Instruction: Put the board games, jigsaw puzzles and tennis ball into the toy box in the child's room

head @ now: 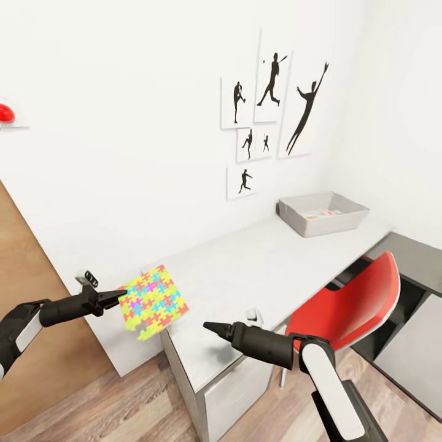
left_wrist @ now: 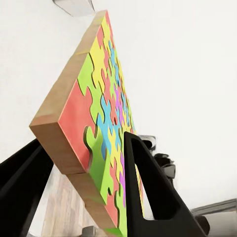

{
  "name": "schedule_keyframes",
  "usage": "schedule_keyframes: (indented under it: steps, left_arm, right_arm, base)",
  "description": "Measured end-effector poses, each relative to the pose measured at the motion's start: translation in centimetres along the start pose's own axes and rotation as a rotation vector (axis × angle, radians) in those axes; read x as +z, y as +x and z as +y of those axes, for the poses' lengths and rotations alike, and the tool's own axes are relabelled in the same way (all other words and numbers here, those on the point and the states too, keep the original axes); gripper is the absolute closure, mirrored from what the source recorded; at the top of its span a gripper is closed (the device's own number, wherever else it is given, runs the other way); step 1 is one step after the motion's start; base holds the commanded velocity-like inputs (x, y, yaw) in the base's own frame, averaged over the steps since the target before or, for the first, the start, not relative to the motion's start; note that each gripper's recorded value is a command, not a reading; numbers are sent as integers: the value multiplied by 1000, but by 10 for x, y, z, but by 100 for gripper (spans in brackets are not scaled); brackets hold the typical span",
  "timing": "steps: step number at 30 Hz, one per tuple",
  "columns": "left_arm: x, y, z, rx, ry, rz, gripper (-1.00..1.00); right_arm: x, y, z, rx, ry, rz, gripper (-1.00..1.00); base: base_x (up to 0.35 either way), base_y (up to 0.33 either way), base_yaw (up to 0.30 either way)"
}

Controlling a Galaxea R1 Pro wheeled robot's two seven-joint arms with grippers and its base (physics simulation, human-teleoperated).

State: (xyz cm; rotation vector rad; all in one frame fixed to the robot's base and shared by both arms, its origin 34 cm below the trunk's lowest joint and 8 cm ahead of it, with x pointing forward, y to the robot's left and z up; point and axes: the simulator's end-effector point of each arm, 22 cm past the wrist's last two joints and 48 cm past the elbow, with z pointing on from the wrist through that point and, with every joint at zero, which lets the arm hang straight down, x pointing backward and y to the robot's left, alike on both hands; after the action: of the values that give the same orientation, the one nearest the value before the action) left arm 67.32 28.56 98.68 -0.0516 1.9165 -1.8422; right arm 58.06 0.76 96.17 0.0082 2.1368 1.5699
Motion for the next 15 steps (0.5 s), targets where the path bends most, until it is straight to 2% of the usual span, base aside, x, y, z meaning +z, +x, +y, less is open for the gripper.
schedule_keyframes:
  steps: [5,15]
  left_arm:
    - [4,-2,-13,21,6,15,100]
    - [4,-4,-26,21,6,17,100]
  right_arm:
    - [-3,-4,-1,-1,34,-2,-100]
    - [-8,-10,8,2,43,-13,-100]
  base:
    - [-197,48,0]
    - [-18,5,0]
